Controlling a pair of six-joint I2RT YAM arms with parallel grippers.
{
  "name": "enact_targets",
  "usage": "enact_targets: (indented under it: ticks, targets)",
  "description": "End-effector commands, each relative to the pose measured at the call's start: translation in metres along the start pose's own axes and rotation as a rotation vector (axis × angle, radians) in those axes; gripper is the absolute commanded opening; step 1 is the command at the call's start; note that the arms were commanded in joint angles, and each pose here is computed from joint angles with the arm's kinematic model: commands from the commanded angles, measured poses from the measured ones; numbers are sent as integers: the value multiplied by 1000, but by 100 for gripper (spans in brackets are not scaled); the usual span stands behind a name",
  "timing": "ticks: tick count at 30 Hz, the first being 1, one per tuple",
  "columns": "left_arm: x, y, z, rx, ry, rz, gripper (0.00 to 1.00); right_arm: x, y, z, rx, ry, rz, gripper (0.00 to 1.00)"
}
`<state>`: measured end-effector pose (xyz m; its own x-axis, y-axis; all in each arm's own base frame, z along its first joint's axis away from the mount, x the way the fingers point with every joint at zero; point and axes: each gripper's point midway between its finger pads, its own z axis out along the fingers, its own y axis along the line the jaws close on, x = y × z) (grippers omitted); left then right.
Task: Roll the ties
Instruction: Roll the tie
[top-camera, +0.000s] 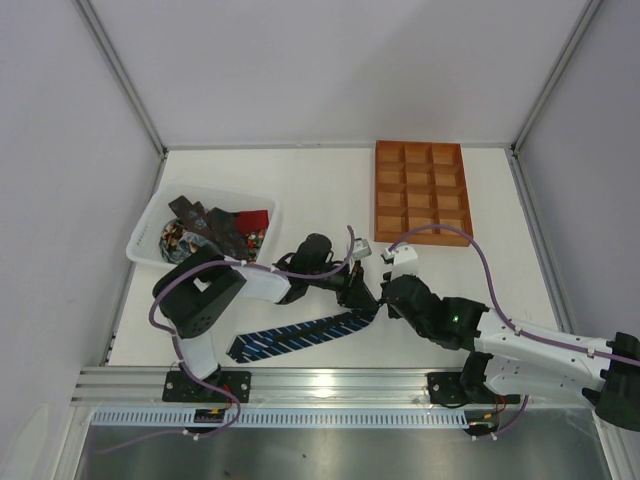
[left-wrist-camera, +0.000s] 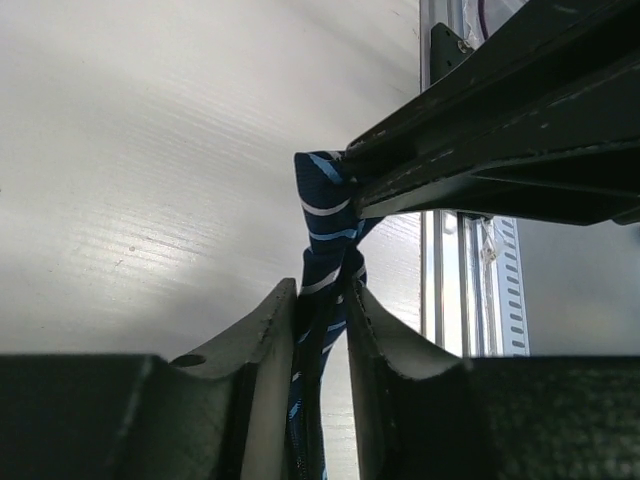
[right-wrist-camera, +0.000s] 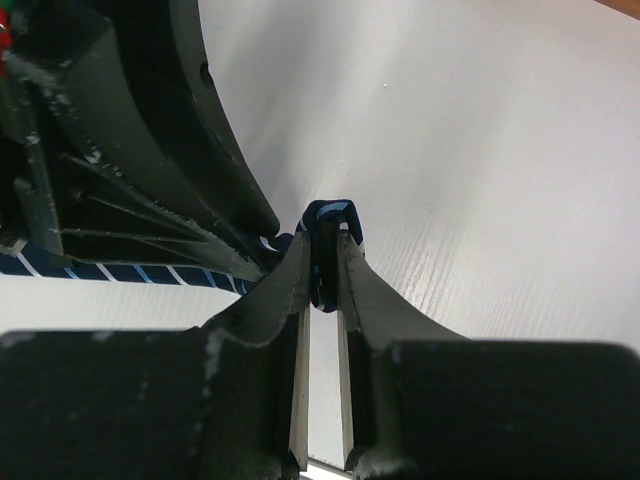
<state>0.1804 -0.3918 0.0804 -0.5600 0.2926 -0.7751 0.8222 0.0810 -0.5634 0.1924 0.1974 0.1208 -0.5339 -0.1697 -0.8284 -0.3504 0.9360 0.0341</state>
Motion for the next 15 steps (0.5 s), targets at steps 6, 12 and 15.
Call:
enact_targets:
  ticks: [6,12,15]
  targets:
    - [-20,-14,-7,95,-94,129,0,-8,9,1,-65,-17,48,31]
    - [-19,-32,-22,161,-113,125,0,-28,6,4,-276,-62,228,68]
    - [-14,-41,-27,214,-134,110,0,-38,10,0,-423,-118,226,72]
